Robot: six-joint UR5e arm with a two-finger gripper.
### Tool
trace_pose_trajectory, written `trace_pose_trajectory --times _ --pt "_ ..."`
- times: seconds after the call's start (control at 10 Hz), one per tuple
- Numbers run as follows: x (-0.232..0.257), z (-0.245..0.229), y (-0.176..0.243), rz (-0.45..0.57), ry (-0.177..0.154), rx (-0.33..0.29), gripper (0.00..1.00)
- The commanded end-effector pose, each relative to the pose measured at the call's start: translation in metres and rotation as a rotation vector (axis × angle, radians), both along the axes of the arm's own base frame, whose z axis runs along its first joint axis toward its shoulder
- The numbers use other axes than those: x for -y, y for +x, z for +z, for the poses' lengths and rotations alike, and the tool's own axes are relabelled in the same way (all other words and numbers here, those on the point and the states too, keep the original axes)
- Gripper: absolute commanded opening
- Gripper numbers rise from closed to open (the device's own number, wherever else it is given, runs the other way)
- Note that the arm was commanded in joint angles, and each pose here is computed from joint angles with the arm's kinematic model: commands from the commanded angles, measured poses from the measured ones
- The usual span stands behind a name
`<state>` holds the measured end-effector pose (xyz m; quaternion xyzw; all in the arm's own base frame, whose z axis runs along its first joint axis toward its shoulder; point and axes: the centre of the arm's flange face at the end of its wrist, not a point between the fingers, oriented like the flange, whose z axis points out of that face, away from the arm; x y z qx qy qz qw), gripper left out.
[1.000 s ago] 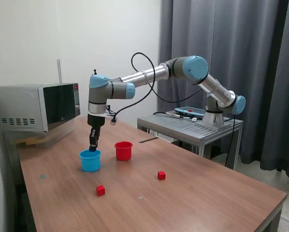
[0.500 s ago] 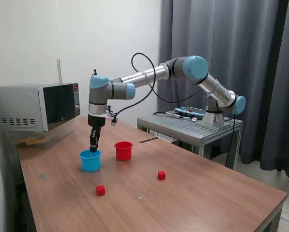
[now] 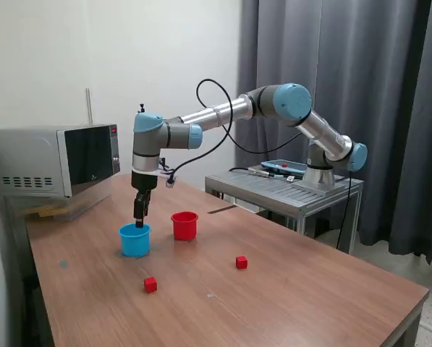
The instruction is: Place red objects in the red bin, and blue objects in the blue bin.
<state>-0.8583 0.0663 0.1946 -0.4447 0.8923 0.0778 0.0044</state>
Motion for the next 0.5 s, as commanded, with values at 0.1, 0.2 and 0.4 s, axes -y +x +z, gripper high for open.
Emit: trace_pose_trajectory --times 0.1,0.2,0.4 --pt "0.000 0.000 0.000 0.001 -0.001 0.000 1.00" --pt "0.000 -0.001 0.000 0.004 -0.001 0.001 1.00" --pt "0.058 0.014 0.008 0.067 0.002 0.003 1.00"
